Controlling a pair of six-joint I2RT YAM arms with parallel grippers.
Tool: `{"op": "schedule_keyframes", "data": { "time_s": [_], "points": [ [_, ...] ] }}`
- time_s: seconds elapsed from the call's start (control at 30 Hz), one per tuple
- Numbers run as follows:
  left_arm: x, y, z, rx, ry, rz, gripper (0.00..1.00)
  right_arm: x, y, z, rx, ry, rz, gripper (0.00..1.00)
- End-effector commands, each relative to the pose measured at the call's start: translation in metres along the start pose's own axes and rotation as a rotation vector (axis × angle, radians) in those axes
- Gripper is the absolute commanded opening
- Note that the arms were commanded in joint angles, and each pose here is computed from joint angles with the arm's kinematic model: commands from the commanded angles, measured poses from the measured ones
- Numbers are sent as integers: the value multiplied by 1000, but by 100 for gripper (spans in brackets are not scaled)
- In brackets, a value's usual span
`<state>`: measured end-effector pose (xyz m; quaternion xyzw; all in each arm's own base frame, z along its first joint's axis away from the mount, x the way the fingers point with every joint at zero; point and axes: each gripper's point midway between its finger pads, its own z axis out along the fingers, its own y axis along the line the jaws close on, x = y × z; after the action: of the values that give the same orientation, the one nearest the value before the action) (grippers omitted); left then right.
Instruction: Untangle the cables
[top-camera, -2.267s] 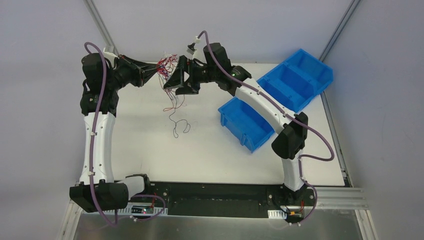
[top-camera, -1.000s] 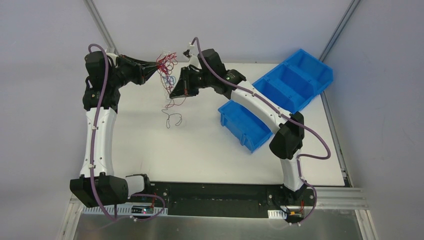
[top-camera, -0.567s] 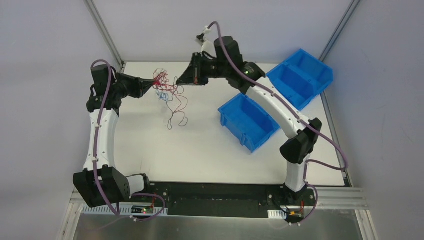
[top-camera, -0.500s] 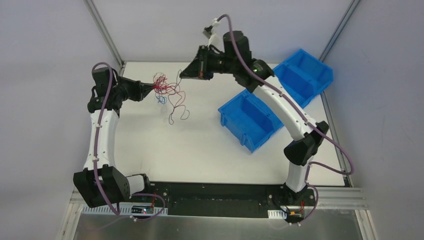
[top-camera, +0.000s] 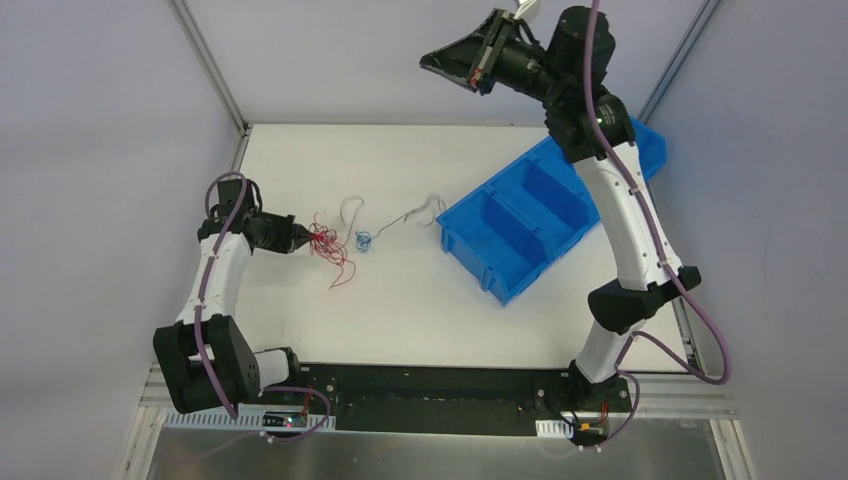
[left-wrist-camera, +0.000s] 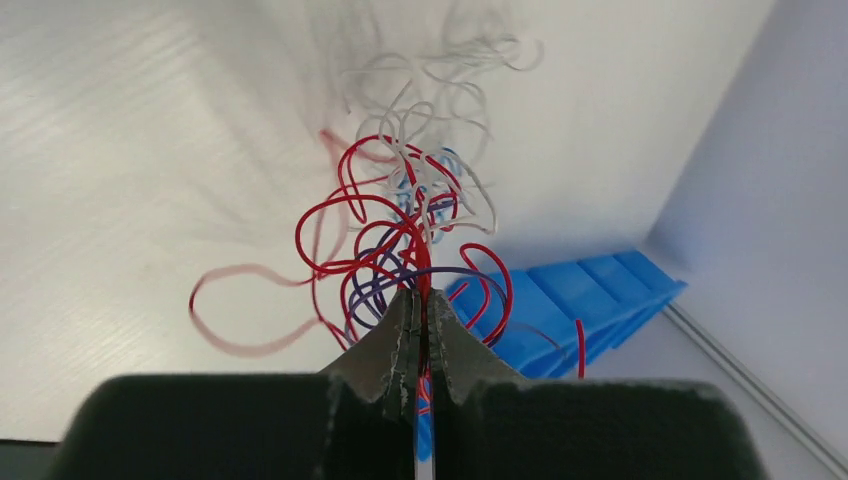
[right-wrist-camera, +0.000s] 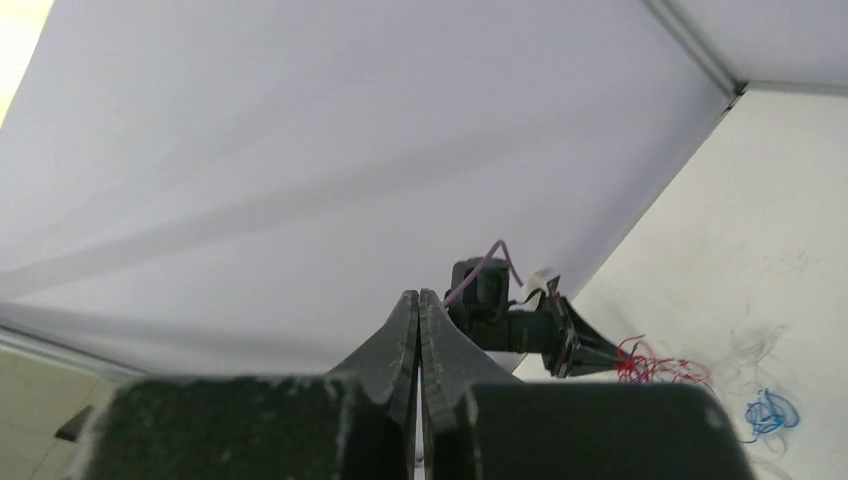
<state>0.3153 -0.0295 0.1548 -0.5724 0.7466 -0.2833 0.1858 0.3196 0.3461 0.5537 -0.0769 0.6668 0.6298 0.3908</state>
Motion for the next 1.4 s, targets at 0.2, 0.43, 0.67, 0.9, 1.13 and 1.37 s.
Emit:
{"op": "schedule_keyframes", "data": {
  "time_s": [0.2,0.43,0.67,0.9,1.13,1.37],
  "points": [
    [-10,43,17,-147,-28,-10,0,-69,7,-64,27,-168,-40,0],
    [-13,-3,-4,-30,-37,27,0,58,-117,-38,356,223,-2,38],
    [-13,-10,-6,-26,-25,26,0,179,-213,-20,673,584,-64,52],
    [-9,-6,-4,-33,-8,30,0,224,-270,14,724,541,196,52],
    [0,7,1,-57,14,43,0,260,-301,40,724,535,358,49],
    [4,5,1,-50,23,61,0,289,-325,57,766,562,415,45]
  ]
}}
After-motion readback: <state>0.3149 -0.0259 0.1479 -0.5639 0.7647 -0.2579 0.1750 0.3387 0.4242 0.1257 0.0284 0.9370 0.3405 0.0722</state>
